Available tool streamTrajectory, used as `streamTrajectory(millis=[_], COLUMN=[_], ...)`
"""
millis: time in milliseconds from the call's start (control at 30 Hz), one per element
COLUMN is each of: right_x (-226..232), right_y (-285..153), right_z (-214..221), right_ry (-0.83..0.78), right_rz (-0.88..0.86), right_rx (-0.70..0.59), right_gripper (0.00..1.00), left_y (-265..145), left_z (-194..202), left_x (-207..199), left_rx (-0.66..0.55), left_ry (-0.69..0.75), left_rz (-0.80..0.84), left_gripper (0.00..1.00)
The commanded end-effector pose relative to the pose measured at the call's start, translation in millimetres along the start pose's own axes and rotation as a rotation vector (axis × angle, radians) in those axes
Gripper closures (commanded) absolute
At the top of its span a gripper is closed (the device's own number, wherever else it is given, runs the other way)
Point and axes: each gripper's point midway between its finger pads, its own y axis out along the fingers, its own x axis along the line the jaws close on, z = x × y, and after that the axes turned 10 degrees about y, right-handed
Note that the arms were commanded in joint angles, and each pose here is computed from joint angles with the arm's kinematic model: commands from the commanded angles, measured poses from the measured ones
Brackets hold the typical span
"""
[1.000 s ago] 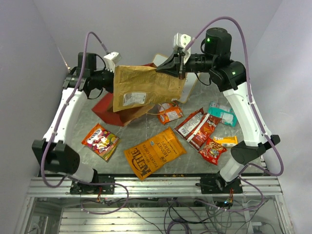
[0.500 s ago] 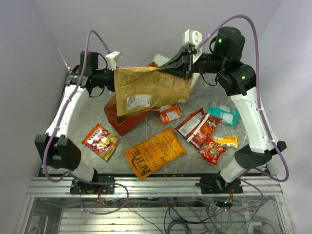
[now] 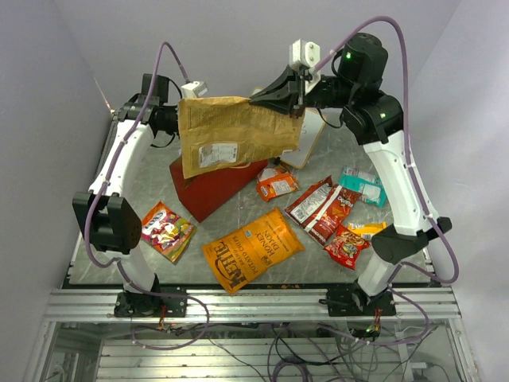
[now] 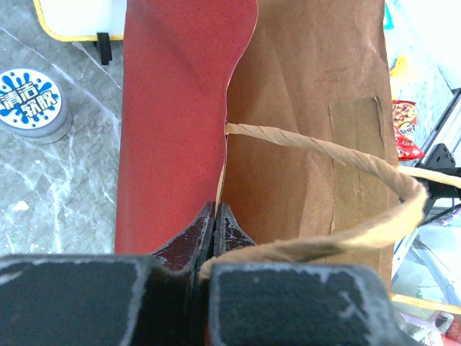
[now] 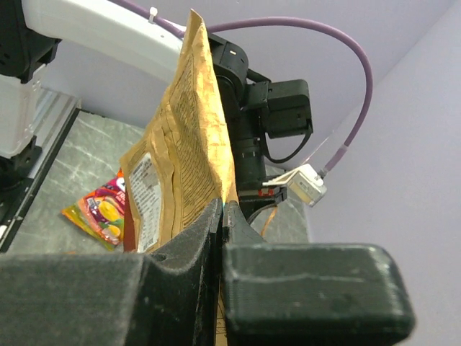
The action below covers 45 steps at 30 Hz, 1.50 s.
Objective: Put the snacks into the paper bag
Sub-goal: Place the snack in the paper bag.
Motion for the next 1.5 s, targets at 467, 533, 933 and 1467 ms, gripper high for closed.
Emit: streamTrajectory(millis=[467, 533, 933, 1467], right_x=[-0.8, -0.9, -40.4, -71.5], right_y=[27.8, 28.4, 41.7, 14.3], right_z=[-22.7, -24.0, 11.3, 85.5], right_ry=[-0.11, -0.08, -0.026, 0.09], right_rz=[-0.272, -0.308, -0.258, -0.217], right_rx=[-0.189, -0.206, -0.205, -0.108], right_gripper=[1.0, 1.0, 1.0, 1.0], left_y=[-6.0, -7.1, -9.5, -9.9], left_z=[-0.7, 0.4, -4.9, -12.5], left_x=[-25.7, -27.9, -32.7, -34.0], left_rx=[-0.011, -0.013, -0.023, -0.03], left_ry=[-0.035, -0.031, -0.013, 0.008], left_rz=[0.074, 0.078, 0.083, 0.094], left_gripper=[0.93, 0.93, 0.93, 0.93])
